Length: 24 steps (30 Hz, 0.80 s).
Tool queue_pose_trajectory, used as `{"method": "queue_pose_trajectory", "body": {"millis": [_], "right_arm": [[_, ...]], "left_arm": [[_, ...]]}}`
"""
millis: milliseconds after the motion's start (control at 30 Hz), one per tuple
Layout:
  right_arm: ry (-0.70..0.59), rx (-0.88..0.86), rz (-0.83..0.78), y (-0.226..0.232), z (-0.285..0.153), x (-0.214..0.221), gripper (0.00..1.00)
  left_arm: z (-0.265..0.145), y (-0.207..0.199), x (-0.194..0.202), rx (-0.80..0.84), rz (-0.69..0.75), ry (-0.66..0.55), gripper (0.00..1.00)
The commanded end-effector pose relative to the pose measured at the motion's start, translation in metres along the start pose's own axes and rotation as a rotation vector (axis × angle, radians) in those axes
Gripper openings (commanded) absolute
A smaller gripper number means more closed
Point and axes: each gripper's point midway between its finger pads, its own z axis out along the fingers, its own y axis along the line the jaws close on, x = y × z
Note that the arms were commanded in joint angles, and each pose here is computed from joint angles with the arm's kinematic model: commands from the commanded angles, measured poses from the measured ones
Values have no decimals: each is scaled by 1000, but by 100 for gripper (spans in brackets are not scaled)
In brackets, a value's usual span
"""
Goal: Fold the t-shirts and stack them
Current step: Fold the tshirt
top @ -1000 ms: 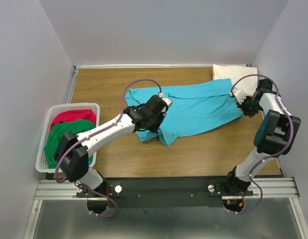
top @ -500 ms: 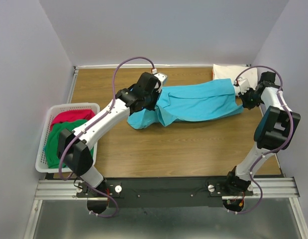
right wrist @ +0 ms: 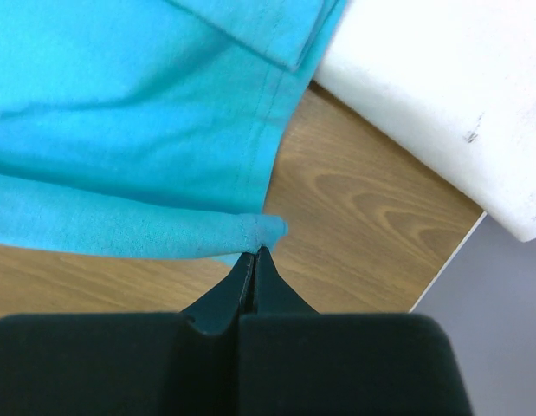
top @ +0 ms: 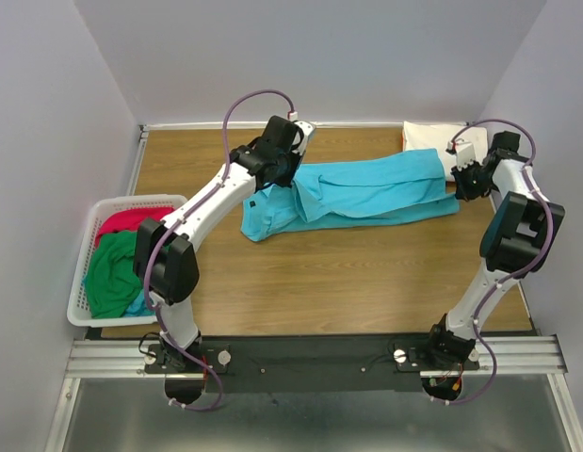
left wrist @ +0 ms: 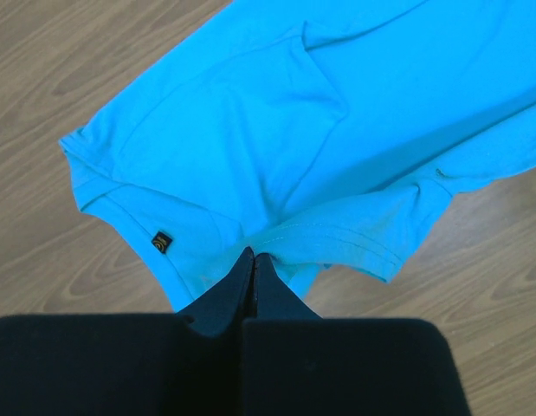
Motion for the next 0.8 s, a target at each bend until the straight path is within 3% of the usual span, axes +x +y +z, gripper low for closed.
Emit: {"method": "queue_pose_trajectory", "body": {"millis": [0, 567, 767], "right_arm": [[-37, -2, 50, -7, 12, -11, 1], [-38, 6, 122, -13, 28, -17, 1], [-61, 7, 158, -15, 30, -25, 5]], "left_arm": [[14, 10, -3, -9, 33, 18, 0], [35, 32, -16, -42, 35, 15, 0], [41, 38, -18, -51, 25, 14, 0]]}}
